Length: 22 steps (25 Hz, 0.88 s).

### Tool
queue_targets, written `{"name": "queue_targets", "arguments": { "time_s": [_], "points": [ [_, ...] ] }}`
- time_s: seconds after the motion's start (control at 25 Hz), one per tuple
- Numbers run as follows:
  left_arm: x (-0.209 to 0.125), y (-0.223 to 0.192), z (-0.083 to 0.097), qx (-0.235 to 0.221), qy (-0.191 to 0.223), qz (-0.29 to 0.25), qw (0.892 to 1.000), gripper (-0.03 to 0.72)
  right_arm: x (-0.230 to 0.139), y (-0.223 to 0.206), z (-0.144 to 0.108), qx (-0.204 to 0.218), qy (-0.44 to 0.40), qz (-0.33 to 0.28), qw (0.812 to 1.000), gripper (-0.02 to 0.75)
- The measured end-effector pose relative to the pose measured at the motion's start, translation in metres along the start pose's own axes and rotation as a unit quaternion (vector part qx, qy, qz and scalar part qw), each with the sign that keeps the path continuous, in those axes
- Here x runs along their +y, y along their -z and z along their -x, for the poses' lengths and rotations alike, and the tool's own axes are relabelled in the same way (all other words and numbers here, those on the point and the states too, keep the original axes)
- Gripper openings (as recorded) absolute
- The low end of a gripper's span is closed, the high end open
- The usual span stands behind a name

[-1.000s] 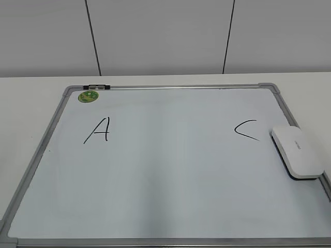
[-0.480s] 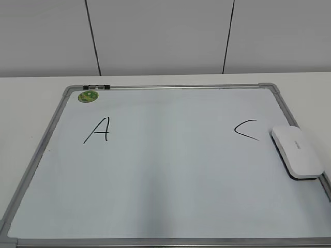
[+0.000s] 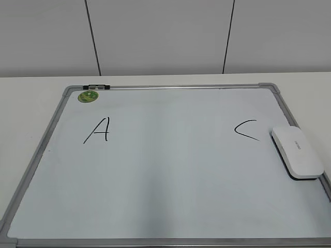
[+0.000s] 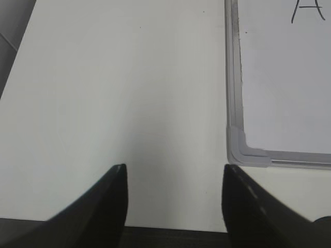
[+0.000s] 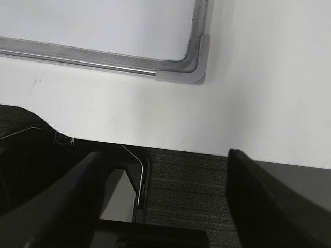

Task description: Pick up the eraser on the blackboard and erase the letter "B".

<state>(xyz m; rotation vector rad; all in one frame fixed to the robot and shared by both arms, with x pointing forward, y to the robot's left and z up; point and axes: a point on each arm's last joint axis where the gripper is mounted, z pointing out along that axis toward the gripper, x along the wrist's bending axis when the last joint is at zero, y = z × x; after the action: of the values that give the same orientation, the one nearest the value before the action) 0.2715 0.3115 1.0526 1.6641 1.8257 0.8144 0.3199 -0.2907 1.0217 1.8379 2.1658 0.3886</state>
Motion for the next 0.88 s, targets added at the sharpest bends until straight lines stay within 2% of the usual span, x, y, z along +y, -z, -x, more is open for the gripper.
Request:
{"name": "queue_targets", "arguments": {
  "time_s": [0.32, 0.88],
  "points": [
    [-0.0003, -0.0004, 0.0001, 0.000, 0.000, -0.001, 1.000, 0.437, 0.0008, 0.0001, -0.0034, 0.019, 0.029, 0.005, 0.999, 0.540],
    [-0.0003, -0.0004, 0.0001, 0.000, 0.001, -0.001, 1.000, 0.437, 0.0014, 0.0001, -0.0035, 0.019, 0.031, 0.008, 0.999, 0.539]
  ]
}}
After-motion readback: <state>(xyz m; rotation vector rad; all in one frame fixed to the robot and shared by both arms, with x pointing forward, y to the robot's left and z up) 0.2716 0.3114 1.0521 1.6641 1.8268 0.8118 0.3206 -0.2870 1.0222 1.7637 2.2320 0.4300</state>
